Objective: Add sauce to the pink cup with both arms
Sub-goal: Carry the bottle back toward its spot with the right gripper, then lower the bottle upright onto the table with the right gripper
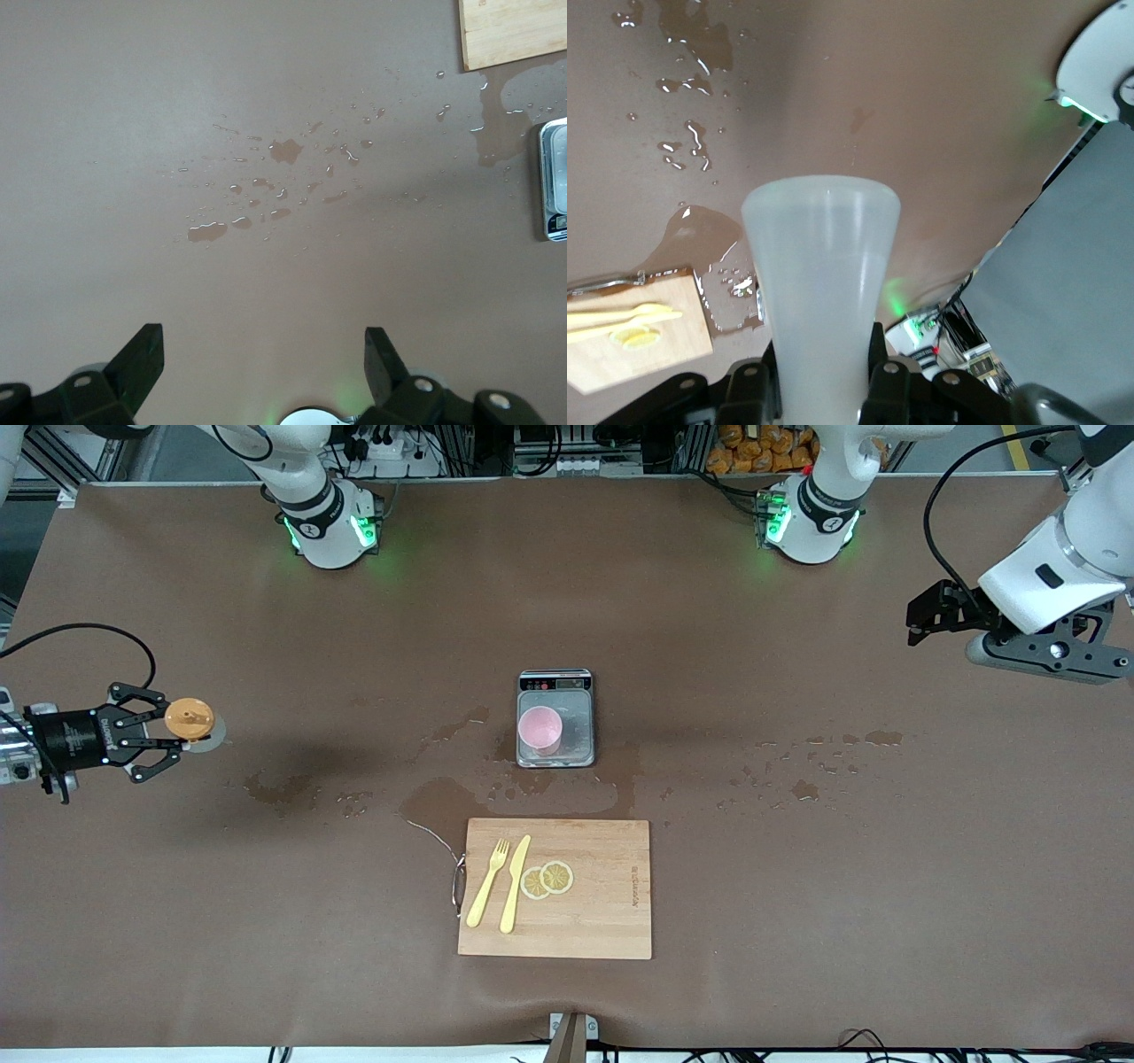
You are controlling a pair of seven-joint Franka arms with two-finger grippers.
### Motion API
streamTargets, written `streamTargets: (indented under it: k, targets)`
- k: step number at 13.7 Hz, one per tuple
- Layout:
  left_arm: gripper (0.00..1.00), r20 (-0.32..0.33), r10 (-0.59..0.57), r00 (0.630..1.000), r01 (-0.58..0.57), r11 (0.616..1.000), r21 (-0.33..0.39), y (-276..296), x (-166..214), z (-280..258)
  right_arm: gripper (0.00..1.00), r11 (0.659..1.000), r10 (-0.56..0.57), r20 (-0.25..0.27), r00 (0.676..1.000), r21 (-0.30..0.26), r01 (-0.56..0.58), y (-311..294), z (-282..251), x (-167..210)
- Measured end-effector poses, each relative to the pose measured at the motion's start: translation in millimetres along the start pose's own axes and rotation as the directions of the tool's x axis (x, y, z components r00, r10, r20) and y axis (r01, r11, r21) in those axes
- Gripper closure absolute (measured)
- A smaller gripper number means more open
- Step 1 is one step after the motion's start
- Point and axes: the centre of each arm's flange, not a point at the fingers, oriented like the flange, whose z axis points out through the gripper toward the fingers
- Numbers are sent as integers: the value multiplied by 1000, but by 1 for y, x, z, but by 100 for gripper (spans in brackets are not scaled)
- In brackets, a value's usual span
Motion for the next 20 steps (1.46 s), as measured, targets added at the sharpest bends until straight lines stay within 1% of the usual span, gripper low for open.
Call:
streamTargets:
  k: [1,2,5,9,12,14,16,20]
  targets:
    - [0,0,1,1000,-1,1000,0,0,0,0,63,1000,-25,35,999,6,25,1,0,22]
    - [0,0,1,1000,-1,1000,0,1,0,0,63,999,-46,58,997,14,46,0,2,42]
    - [0,-5,2,1000,-2,1000,0,1,0,-2,63,993,-108,112,988,61,101,-7,10,92]
    - [0,-7,1,1000,-1,1000,1,0,0,-3,63,981,-182,224,957,113,160,-15,38,161]
    - [0,-7,0,1000,0,1000,1,0,0,-3,63,973,-213,297,931,153,174,-12,59,212]
    - [0,-7,0,1000,0,1000,0,0,0,-3,63,969,-226,326,918,174,177,-8,67,235]
    - [0,-7,-3,1000,3,1000,0,-1,0,-3,63,964,-240,345,908,195,181,-7,74,249]
    - [0,-7,-6,1000,6,1000,0,-3,0,-3,63,953,-264,345,901,237,188,-14,86,264]
